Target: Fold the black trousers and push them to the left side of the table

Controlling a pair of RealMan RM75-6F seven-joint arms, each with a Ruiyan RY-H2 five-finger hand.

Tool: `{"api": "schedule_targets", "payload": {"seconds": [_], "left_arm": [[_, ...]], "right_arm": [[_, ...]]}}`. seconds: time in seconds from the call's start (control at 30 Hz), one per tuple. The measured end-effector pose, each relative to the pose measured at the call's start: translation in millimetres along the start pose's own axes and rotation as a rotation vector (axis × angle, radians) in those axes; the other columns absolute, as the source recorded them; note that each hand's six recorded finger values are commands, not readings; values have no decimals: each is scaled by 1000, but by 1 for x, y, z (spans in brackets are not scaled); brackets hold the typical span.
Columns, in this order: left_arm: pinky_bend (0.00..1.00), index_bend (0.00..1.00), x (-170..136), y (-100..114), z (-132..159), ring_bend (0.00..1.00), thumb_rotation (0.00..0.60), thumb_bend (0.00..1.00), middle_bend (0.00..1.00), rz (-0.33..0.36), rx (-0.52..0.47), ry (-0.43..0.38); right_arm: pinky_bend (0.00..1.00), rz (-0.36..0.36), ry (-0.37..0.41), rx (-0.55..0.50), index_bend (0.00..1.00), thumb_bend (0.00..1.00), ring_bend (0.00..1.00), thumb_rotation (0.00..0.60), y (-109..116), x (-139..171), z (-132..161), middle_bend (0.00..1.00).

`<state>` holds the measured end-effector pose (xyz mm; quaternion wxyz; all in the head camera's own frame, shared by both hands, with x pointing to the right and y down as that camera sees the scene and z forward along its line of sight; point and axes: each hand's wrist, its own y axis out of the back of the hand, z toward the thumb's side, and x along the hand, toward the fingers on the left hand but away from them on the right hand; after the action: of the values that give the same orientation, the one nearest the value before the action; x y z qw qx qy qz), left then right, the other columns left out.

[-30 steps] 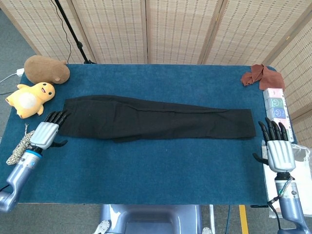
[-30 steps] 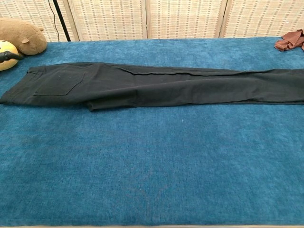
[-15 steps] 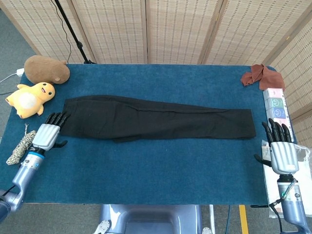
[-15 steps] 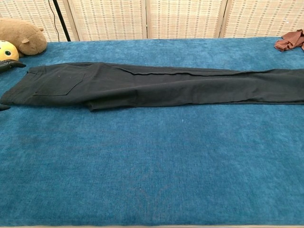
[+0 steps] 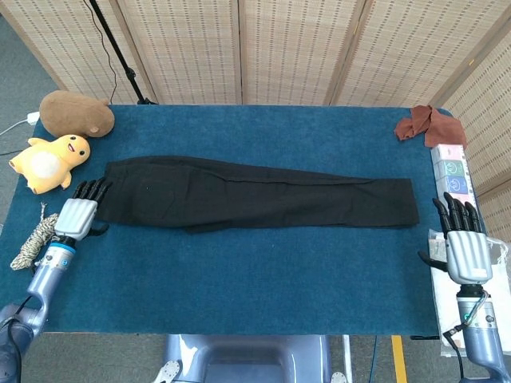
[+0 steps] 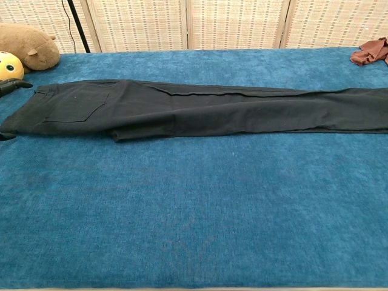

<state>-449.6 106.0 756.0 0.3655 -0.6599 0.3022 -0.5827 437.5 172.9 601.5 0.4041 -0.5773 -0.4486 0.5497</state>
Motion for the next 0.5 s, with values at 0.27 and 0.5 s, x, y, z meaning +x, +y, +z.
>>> {"api": "schedule_targets", "payload": {"seconds": [0.27, 0.5], "left_arm": [[0, 0, 10, -3, 4, 0, 600, 212, 0, -12, 10, 16], [0, 0, 16, 2, 7, 0, 600, 284, 0, 12, 18, 32]], "right_arm": [[0, -12, 7, -7, 0, 0, 0, 600, 4, 2, 1, 0], [0, -19, 13, -5, 0, 0, 0, 600, 6, 4, 2, 0]]}}
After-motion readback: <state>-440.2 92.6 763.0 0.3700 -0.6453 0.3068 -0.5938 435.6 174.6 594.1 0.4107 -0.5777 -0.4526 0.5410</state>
